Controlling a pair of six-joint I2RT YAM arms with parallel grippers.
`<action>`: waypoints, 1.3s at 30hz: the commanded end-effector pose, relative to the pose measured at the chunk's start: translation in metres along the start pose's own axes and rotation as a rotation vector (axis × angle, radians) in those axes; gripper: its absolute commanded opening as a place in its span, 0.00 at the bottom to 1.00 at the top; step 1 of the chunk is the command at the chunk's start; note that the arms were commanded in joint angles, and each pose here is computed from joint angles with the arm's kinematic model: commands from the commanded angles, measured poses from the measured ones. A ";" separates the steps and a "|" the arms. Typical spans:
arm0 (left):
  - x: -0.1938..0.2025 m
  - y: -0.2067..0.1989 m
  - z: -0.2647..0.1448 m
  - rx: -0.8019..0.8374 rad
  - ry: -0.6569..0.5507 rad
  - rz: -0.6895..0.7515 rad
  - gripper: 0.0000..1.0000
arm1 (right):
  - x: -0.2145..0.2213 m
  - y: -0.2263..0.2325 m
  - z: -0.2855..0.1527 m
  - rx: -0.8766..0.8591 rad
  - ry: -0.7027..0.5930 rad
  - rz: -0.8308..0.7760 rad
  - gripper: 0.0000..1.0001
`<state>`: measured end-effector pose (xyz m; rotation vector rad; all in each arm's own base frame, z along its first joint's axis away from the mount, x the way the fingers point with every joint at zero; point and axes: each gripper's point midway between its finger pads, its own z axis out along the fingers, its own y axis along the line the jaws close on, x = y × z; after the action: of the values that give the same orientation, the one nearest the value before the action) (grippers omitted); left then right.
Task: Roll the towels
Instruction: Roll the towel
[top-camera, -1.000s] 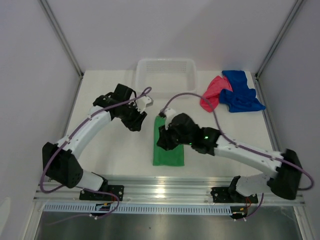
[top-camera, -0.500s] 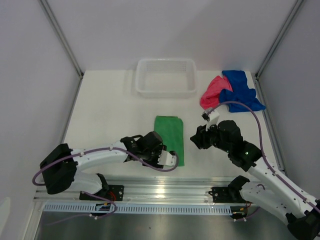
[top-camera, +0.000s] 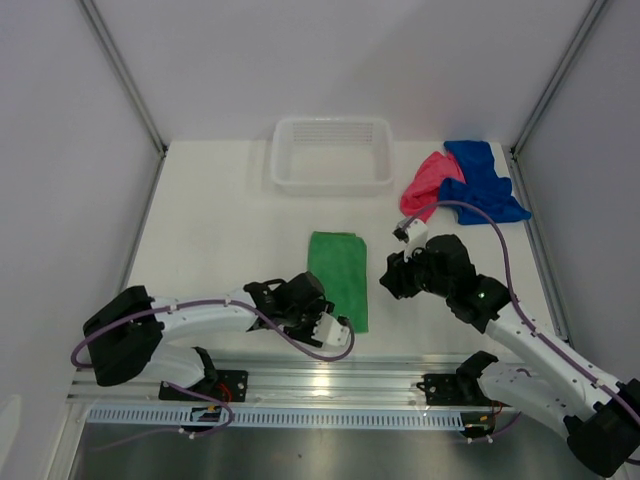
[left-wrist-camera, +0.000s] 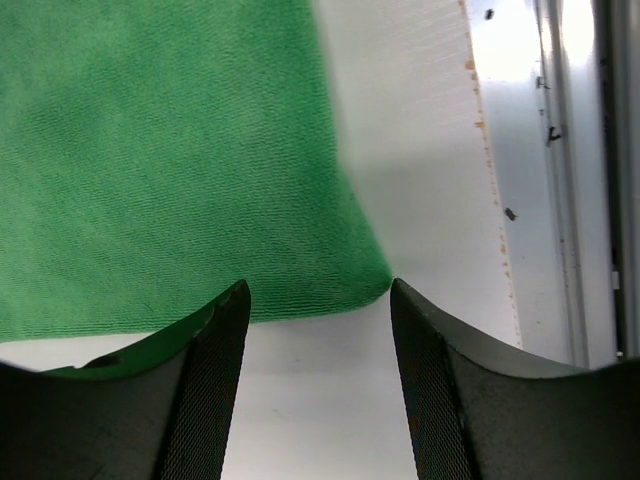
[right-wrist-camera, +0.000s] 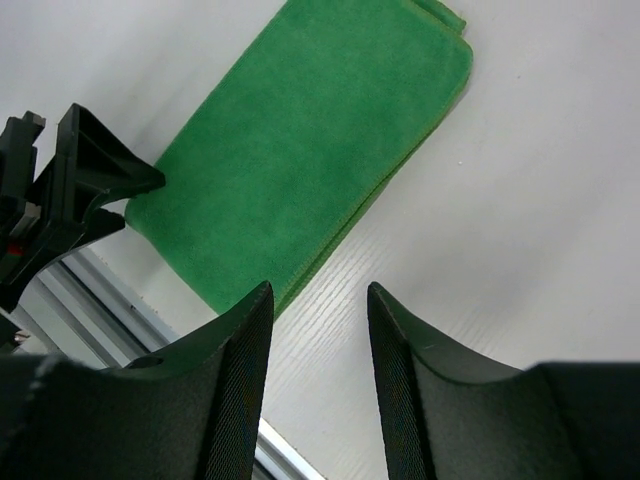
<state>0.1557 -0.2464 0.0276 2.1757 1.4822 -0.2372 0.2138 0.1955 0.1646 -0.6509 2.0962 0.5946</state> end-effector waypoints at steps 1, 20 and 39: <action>-0.009 -0.014 -0.010 0.059 -0.041 0.025 0.62 | -0.012 0.000 0.001 -0.026 -0.044 -0.052 0.47; 0.002 -0.019 0.020 0.066 0.057 -0.151 0.63 | -0.004 0.001 0.003 -0.035 -0.034 -0.037 0.47; -0.013 -0.002 -0.009 -0.067 -0.077 -0.192 0.01 | 0.064 0.034 0.018 -0.334 0.016 -0.675 0.61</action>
<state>0.1549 -0.2484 0.0311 1.9864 1.6404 -0.2345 0.1698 0.2103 0.1027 -1.2492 1.8746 0.6377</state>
